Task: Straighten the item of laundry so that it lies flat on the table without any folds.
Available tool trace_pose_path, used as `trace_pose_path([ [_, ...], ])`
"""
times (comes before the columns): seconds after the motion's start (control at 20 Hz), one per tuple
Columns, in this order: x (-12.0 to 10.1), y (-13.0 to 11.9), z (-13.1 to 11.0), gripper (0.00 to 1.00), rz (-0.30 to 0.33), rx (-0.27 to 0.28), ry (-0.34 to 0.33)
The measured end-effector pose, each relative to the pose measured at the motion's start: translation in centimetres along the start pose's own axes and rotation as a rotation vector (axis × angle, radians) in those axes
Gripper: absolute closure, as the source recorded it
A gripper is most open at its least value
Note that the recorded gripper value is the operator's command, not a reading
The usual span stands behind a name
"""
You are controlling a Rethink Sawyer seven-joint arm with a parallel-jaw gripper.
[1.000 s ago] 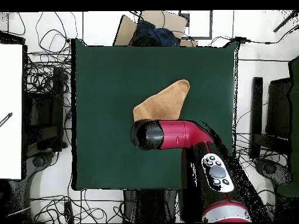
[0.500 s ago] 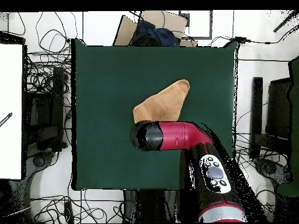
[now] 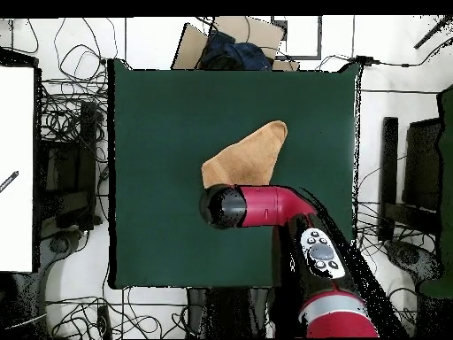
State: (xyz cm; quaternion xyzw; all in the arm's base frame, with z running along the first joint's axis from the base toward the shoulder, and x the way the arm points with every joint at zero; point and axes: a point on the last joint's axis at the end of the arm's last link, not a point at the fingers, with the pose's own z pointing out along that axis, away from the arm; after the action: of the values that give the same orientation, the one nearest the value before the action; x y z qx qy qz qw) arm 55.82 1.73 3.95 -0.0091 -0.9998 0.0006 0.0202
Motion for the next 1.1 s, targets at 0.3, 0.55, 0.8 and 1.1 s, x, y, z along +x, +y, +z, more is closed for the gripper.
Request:
trace_pose_path([
  [0.3,0.4,1.3,2.5,0.0,-0.013,-0.018,-0.008],
  [0.55,0.7,2.4,3.2,0.0,-0.031,-0.023,-0.009],
  [0.8,0.7,2.8,3.2,0.0,-0.038,-0.023,-0.009],
  [1.1,0.5,2.6,3.5,0.0,-0.036,-0.017,-0.01],
])
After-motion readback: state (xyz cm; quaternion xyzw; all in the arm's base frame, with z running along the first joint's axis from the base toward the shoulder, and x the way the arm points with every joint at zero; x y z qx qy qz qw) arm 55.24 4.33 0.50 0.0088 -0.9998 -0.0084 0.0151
